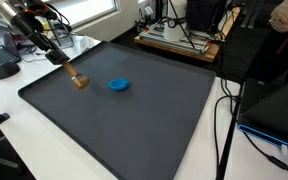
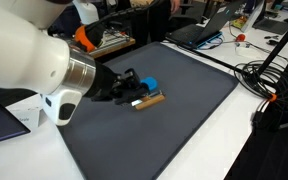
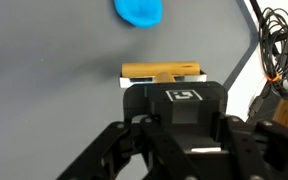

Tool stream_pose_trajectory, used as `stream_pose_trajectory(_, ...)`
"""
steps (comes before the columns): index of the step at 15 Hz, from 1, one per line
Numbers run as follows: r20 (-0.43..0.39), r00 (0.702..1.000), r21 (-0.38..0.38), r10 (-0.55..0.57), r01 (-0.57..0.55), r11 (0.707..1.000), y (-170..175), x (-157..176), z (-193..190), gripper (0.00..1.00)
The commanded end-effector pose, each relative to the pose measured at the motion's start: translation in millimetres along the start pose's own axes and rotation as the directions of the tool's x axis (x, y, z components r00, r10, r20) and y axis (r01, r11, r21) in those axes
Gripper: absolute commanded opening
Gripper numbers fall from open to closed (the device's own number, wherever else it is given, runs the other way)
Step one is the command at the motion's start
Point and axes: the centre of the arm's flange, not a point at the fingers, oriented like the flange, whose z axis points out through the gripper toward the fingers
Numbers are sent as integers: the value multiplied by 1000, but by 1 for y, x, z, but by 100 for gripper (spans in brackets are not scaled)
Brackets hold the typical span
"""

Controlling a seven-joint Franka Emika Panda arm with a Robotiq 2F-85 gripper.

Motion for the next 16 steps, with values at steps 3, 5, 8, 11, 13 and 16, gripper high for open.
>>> stream_pose_trajectory(3,10,987,96,-162,161,982,37,-45,7,23)
stream_pose_trajectory(5,18,978,102,-208,206,973,46,-48,5,23)
stream_pose_trajectory(8,35,961,118,-274,268,956,56,-52,4,23)
stream_pose_trajectory(11,53,943,119,-330,322,939,60,-58,5,23)
stream_pose_trajectory(13,67,929,119,-364,355,927,58,-65,5,23)
stream_pose_trajectory(16,79,915,115,-396,386,915,51,-77,2,23)
